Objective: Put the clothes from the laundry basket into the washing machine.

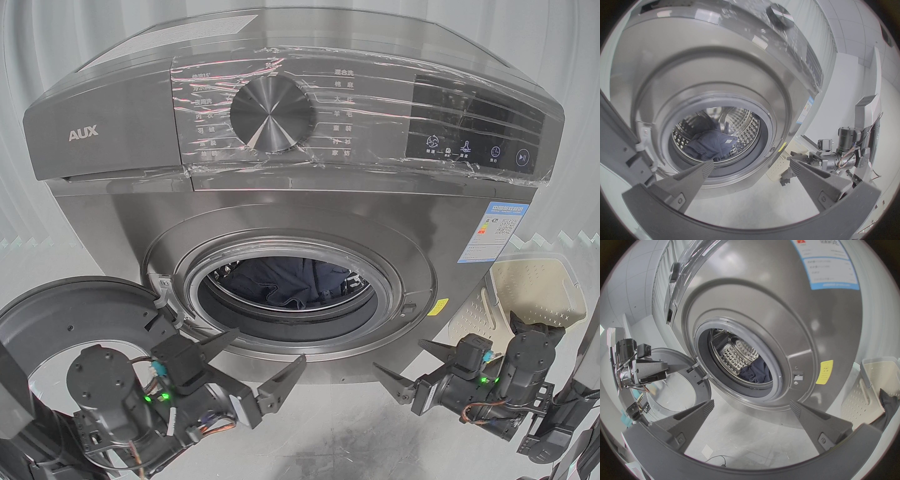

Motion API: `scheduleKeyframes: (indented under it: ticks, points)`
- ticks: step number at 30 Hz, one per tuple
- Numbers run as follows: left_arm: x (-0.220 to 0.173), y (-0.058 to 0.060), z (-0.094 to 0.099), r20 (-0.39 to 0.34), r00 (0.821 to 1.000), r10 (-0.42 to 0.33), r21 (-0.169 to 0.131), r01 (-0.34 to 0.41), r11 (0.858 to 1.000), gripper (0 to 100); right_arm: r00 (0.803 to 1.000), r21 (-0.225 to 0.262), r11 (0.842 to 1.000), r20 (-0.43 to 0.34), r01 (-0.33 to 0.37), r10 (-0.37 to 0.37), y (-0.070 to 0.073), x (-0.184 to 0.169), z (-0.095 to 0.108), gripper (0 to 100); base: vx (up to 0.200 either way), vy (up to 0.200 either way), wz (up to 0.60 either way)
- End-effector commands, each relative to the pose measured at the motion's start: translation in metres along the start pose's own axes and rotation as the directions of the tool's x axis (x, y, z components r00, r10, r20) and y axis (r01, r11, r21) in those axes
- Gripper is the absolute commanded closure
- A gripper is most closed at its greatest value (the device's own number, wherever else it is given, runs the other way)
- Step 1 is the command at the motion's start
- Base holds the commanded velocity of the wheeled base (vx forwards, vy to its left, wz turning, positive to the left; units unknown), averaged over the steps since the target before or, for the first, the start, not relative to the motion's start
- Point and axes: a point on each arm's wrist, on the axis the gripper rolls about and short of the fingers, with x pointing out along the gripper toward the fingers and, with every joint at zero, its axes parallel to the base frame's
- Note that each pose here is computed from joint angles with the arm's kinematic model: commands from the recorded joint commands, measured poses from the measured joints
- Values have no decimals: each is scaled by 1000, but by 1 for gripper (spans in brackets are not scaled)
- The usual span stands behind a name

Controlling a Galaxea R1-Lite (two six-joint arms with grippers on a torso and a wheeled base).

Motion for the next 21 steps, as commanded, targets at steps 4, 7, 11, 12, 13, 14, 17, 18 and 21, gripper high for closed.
scheduleKeyframes:
  ticks: [4, 7, 11, 12, 13, 14, 17, 18, 21]
  points:
    - [-42, 9, 18, 82, 997, 4, -5, -3, 1000, 0, 994, 9, 998, 94, 56, -56, -17, -37, 21, 0, 0, 0, 0]
    - [-47, 15, 19, 88, 996, 24, 2, -25, 1000, 0, 989, 0, 997, 129, 76, -76, -22, -50, 27, 0, -133, 0, 0]
    - [-51, 25, 17, 82, 994, 71, 25, -73, 997, 0, 980, 11, 993, 164, 115, -115, -29, -58, 33, 0, -200, 0, 0]
    - [-52, 27, 18, 85, 993, 80, 30, -82, 996, 0, 978, 12, 992, 170, 123, -123, -31, -59, 34, 0, -200, 0, 0]
    - [-54, 30, 18, 90, 991, 96, 45, -100, 994, 0, 976, 5, 991, 176, 132, -131, -32, -61, 35, 0, -200, 0, 0]
    - [-55, 31, 19, 94, 990, 103, 53, -108, 993, 0, 974, 2, 991, 181, 136, -134, -33, -63, 36, 0, -200, 0, 0]
    - [-70, 36, 27, 142, 984, 112, 109, -128, 986, 0, 964, -27, 984, 206, 176, -166, -38, -74, 43, 0, -200, 0, 0]
    - [-73, 37, 28, 151, 982, 115, 115, -133, 985, 0, 963, -35, 982, 206, 184, -173, -39, -77, 44, 0, -200, 0, 0]
    - [-79, 39, 29, 160, 979, 127, 118, -146, 982, 0, 968, -46, 981, 175, 189, -179, -39, -86, 42, 0, -200, 0, 0]
